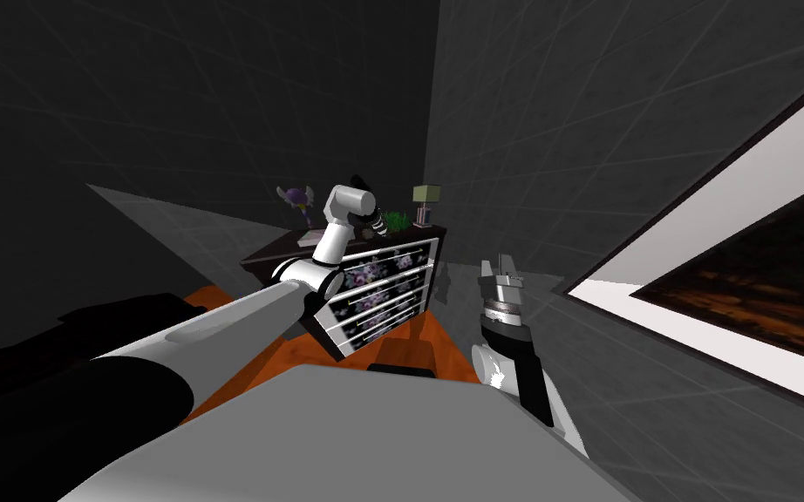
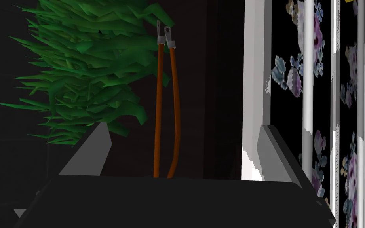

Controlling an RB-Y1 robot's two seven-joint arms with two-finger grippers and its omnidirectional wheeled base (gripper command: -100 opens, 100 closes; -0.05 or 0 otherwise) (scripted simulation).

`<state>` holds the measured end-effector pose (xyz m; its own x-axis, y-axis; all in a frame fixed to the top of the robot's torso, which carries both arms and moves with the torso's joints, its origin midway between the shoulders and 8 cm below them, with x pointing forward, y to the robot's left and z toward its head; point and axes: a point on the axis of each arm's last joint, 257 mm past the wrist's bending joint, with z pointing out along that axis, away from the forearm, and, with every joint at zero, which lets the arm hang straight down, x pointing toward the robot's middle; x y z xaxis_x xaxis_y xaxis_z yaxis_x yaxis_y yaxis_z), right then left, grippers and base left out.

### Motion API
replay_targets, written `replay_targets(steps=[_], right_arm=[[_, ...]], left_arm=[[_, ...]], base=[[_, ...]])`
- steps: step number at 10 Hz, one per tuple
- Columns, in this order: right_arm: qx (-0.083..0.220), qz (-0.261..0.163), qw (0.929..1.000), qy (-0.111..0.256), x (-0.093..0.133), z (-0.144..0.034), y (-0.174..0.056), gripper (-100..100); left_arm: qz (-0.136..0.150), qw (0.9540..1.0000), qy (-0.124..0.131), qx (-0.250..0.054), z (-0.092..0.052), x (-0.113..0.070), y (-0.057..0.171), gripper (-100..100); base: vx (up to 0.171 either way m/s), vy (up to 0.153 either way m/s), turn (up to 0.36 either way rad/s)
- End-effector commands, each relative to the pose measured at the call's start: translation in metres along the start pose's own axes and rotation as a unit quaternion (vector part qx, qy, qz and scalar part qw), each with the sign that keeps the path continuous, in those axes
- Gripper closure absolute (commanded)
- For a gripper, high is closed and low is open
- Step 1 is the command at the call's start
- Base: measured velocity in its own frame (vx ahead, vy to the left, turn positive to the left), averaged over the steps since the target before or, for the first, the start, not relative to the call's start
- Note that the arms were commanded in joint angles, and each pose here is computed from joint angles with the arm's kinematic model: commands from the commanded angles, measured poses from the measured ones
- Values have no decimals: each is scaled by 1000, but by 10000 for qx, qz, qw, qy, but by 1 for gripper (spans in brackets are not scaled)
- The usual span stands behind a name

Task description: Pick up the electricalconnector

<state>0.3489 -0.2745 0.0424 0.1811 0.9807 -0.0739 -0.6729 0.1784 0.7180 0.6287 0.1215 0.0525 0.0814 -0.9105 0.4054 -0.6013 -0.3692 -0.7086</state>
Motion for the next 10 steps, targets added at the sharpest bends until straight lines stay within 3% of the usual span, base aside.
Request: replay_targets(steps=[1,6,10], right_arm=[[0,0,10000,0,0,0,0,0],[0,0,10000,0,0,0,0,0],[0,0,10000,0,0,0,0,0]], left_arm=[[-1,9998,-161,-144,-7,-6,-5,-100],[-1,9971,-527,-550,-21,-24,-2,-100],[15,9917,-824,-982,-38,-39,1,-100]], base=[[83,-1,35],[72,-17,25],[79,-9,35]])
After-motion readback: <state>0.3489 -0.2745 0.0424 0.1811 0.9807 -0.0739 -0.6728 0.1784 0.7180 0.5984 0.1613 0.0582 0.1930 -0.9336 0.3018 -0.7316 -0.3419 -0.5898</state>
